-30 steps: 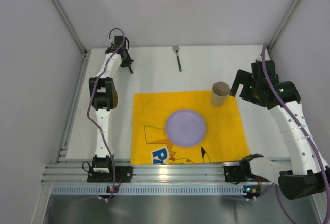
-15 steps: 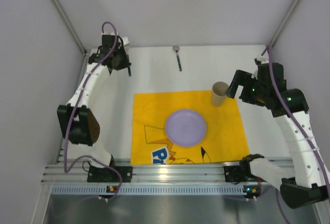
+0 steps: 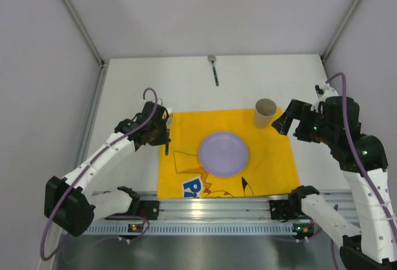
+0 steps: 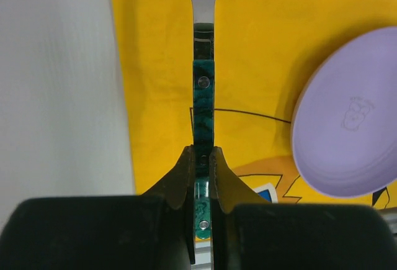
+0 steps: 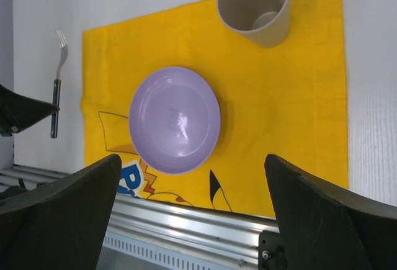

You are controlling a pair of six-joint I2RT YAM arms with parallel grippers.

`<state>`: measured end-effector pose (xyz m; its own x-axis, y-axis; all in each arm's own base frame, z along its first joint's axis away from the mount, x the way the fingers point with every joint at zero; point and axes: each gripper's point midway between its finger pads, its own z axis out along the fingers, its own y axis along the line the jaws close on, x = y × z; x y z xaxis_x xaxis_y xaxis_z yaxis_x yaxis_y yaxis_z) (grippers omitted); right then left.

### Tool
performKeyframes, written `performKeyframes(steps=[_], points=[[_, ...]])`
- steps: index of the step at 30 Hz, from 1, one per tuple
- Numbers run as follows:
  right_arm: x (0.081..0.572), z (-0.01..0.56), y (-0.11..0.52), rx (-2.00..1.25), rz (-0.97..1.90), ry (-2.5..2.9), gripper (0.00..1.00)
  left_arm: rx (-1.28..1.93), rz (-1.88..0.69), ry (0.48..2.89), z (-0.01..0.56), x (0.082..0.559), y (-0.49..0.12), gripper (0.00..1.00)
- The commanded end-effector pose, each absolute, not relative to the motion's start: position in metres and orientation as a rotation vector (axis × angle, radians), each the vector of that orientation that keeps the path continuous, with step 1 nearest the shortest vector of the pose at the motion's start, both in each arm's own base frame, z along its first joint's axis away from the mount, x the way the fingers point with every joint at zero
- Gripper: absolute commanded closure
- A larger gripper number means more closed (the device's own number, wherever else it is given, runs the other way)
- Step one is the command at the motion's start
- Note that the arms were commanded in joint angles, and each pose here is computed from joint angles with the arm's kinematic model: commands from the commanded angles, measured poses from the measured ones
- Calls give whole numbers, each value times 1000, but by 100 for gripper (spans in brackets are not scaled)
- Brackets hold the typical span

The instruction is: Set the dinner table for one person

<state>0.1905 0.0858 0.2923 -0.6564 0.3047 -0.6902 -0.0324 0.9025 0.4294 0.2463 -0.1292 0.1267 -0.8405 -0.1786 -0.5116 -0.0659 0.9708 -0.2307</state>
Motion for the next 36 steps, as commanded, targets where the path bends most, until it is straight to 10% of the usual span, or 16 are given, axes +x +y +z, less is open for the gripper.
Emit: performKeyframes(steps=[1, 20, 27, 28, 36], points=[[176, 287, 84, 186, 528, 2250, 0, -242, -349, 2551, 125, 231, -150, 100], [156, 260, 69, 178, 435, 2294, 0, -272, -352, 2718, 61, 188, -202, 100], [179, 271, 70, 174, 413, 2261, 0, -242, -298, 2704, 85, 191, -197, 31], [190, 274, 75, 165, 430, 2254, 0, -230, -262, 2694, 88, 195, -193, 2], [262, 320, 108, 116, 548, 2203, 0, -30, -145, 2531, 145, 294, -220, 2]])
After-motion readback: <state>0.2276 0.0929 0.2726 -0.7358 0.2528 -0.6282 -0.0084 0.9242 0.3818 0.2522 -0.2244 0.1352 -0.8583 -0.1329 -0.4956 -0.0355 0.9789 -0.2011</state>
